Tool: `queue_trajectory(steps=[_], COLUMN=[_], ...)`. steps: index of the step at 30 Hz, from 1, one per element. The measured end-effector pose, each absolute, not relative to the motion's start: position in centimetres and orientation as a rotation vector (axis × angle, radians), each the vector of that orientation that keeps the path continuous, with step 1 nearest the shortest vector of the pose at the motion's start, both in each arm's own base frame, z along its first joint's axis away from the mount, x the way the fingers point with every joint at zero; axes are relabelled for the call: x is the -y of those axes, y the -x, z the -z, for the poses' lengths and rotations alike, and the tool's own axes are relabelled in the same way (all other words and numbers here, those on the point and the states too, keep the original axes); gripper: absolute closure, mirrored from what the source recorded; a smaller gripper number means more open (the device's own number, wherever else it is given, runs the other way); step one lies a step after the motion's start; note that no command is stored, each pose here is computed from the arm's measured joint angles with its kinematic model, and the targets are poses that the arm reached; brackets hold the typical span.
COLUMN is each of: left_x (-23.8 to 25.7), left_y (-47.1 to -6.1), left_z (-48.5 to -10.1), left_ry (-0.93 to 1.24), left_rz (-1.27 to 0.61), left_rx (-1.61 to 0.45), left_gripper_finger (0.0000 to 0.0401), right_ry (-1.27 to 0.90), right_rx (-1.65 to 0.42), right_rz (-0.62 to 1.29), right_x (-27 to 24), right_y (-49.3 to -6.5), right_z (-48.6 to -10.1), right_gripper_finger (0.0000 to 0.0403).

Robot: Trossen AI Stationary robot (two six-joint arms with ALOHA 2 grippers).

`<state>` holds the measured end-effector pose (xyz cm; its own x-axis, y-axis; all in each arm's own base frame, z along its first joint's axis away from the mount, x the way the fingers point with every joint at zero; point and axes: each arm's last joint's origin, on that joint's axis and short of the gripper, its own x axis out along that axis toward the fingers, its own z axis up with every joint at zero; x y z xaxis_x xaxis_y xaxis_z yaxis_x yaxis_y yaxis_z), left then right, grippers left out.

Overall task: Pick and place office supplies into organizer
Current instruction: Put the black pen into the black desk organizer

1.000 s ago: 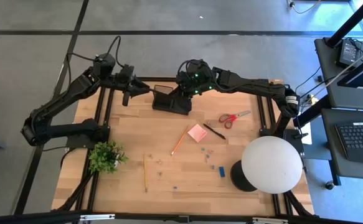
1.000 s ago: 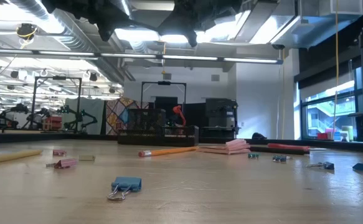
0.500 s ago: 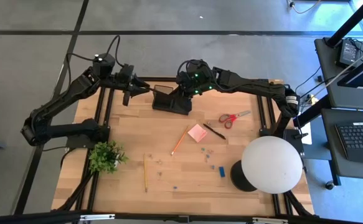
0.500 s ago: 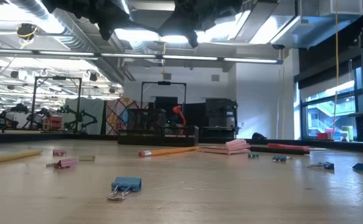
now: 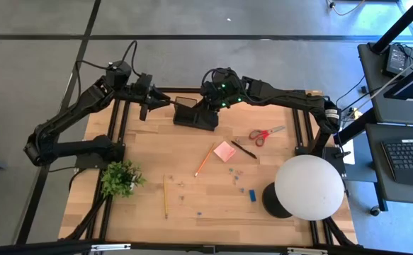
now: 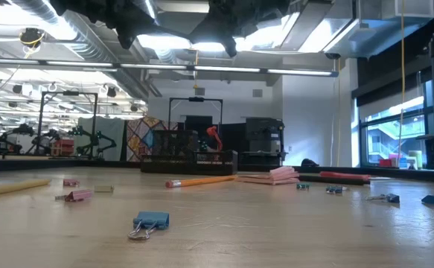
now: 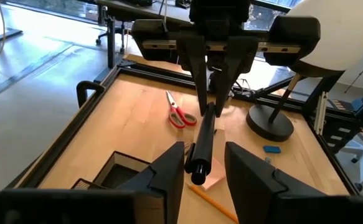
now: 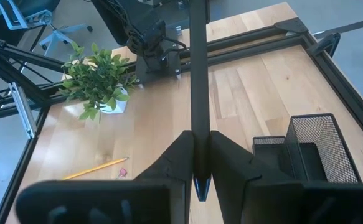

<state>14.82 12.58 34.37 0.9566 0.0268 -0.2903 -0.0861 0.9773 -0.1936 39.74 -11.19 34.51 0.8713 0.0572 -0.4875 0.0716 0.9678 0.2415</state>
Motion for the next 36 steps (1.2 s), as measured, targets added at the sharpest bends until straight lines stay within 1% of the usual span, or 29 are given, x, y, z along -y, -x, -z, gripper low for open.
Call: queue_trajectory(steps=[3, 11, 14, 18, 21, 23, 26, 32, 36], left_x=[-12.6, -12.6, -12.6, -12.6, -12.6, -12.6, -12.6, -12.6, -12.6], left_y=[-14.8, -14.8, -14.8, -14.8, -14.8, -14.8, -14.8, -14.8, -14.8], left_z=[-34.4, -34.4, -34.4, -34.4, -34.4, -34.5, -34.5, -34.5, -34.5], left_ry=[0.206, 0.196, 0.197, 0.197, 0.198, 0.201, 0.201, 0.201, 0.2], left_rz=[-0.059, -0.057, -0.057, -0.057, -0.057, -0.058, -0.058, -0.058, -0.058], left_rx=[-0.291, -0.284, -0.284, -0.284, -0.284, -0.283, -0.283, -0.283, -0.283], left_gripper_finger=[0.0304, 0.0361, 0.0363, 0.0354, 0.0354, 0.0357, 0.036, 0.0358, 0.0359], right_ry=[-0.258, -0.256, -0.257, -0.26, -0.252, -0.243, -0.253, -0.313, -0.341], right_rx=[-0.515, -0.516, -0.516, -0.516, -0.517, -0.517, -0.515, -0.559, -0.673], right_rz=[0.008, 0.005, 0.005, 0.006, 0.003, -0.007, -0.045, -0.031, -0.011], right_x=[11.2, 11.2, 11.2, 11.2, 11.2, 11.2, 11.1, 11.1, 11.3], right_y=[-39.7, -39.7, -39.7, -39.7, -39.7, -39.7, -39.7, -39.5, -38.7], right_z=[-34.5, -34.5, -34.5, -34.5, -34.5, -34.5, -34.5, -34.2, -33.2], right_gripper_finger=[0.0354, 0.0354, 0.0354, 0.0353, 0.0344, 0.0325, 0.028, 0.0155, 0.0086])
